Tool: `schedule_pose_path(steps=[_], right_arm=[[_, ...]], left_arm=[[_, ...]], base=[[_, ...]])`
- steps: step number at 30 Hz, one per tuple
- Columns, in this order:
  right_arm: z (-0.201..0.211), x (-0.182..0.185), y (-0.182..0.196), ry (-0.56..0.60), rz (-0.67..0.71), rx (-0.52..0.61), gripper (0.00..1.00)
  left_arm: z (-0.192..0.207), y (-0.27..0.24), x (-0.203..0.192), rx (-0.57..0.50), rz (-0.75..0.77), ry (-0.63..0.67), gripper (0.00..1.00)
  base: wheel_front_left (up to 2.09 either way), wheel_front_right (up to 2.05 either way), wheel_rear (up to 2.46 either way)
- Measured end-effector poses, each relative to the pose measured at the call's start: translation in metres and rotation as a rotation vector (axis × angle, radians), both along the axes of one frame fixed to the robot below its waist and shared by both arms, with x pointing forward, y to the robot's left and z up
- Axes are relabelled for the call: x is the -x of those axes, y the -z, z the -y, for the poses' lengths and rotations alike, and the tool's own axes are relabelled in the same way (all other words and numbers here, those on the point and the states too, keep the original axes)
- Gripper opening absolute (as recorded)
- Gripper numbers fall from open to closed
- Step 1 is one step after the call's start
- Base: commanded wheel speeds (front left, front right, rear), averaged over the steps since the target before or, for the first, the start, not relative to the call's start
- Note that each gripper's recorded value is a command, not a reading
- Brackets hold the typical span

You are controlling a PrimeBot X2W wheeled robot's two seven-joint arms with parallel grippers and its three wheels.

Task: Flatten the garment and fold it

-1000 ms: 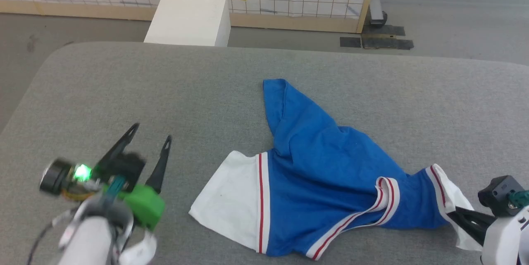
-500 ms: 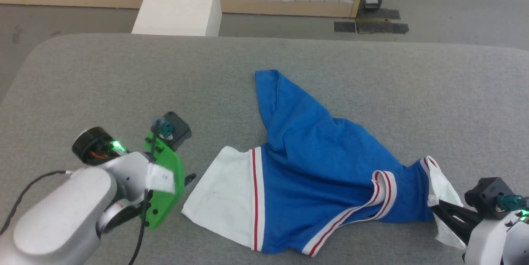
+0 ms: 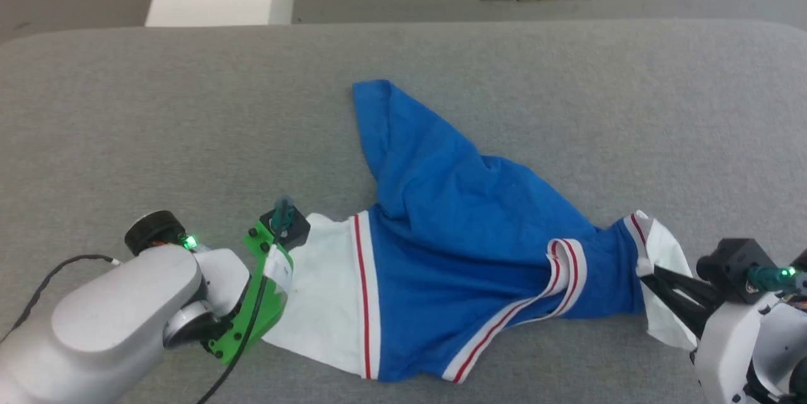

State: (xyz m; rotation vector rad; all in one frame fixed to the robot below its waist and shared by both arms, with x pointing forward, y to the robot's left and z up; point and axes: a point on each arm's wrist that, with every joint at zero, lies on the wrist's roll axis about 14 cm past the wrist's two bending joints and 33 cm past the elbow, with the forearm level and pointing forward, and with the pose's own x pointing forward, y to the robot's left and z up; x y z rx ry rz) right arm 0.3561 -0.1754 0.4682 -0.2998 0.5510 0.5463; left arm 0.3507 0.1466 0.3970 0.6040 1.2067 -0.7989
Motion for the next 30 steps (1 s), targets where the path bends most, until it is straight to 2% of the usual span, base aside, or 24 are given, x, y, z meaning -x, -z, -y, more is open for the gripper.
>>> schedule_pose_path(steps=[12,13,14,17,20,27,30], right_arm=[[0.011,-0.009,0.013,0.042,-0.021,0.000,0.00],[0.012,-0.009,0.014,0.044,-0.022,0.001,0.00],[0.013,-0.009,0.015,0.047,-0.024,0.002,0.00],[0.013,-0.009,0.014,0.047,-0.018,0.002,0.00],[0.011,-0.009,0.007,0.040,0.008,-0.004,0.00],[0.012,-0.009,-0.026,0.038,0.129,-0.028,0.00],[0.020,-0.012,-0.048,0.055,0.205,-0.032,0.00]], left_arm=[[-0.002,0.030,-0.008,-0.073,-0.110,0.028,1.00],[-0.002,0.031,-0.008,-0.072,-0.113,0.029,0.36],[0.000,0.030,-0.007,-0.071,-0.116,0.035,0.00],[0.006,0.026,-0.004,-0.042,-0.109,0.045,0.00],[0.014,0.020,0.000,0.034,-0.082,0.030,0.00],[0.023,-0.034,-0.032,0.404,0.077,-0.258,0.00],[0.025,-0.071,-0.046,0.538,0.170,-0.325,0.00]], base=[[0.00,0.00,0.00],[0.00,0.00,0.00],[0.00,0.00,0.00],[0.00,0.00,0.00],[0.00,0.00,0.00],[0.00,0.00,0.00],[0.00,0.00,0.00]])
